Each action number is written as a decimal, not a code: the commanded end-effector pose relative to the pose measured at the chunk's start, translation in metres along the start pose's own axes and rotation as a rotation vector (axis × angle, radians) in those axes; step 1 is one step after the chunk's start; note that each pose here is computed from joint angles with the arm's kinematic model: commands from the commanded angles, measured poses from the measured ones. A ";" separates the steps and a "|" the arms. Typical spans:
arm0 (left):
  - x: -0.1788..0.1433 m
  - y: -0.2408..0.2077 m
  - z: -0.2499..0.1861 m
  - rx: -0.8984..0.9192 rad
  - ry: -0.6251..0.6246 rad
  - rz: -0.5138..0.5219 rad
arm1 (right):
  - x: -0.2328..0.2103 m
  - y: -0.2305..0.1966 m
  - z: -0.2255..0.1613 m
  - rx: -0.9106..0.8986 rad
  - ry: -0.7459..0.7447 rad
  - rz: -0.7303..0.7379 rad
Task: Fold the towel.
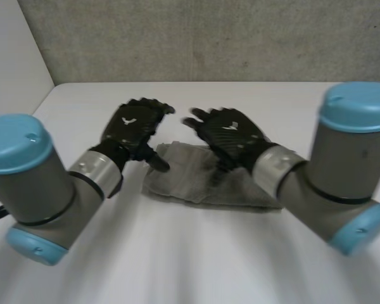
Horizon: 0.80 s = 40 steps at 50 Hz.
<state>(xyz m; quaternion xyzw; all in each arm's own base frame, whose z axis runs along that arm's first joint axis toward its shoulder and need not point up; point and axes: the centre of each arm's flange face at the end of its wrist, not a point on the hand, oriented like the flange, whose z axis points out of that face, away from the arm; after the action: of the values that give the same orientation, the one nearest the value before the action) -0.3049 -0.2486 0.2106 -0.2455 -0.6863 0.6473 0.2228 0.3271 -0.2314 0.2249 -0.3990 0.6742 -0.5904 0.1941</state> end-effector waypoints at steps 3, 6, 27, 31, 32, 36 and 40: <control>0.018 0.036 0.021 -0.070 0.008 -0.001 | 0.034 0.063 -0.025 -0.172 0.105 0.036; 0.016 0.041 0.025 -0.081 -0.007 0.001 | 0.040 0.080 -0.027 -0.186 0.136 0.012; -0.010 0.075 0.036 -0.140 -0.110 0.028 | 0.057 0.123 -0.034 -0.219 0.216 0.037; -0.014 0.075 0.036 -0.141 -0.126 0.028 | 0.058 0.127 -0.033 -0.228 0.215 0.042; -0.017 0.075 0.036 -0.143 -0.135 0.027 | 0.058 0.127 -0.033 -0.229 0.216 0.043; -0.023 0.082 0.031 -0.167 -0.147 0.021 | 0.059 0.129 -0.034 -0.233 0.217 0.046; -0.025 0.084 0.029 -0.178 -0.154 0.019 | 0.058 0.130 -0.035 -0.236 0.214 0.049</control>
<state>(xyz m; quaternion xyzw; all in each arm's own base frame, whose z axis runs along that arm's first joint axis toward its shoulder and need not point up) -0.3058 -0.2842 0.1298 -0.2235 -0.7463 0.6099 0.1454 0.2272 -0.2565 0.1225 -0.3375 0.7639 -0.5432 0.0865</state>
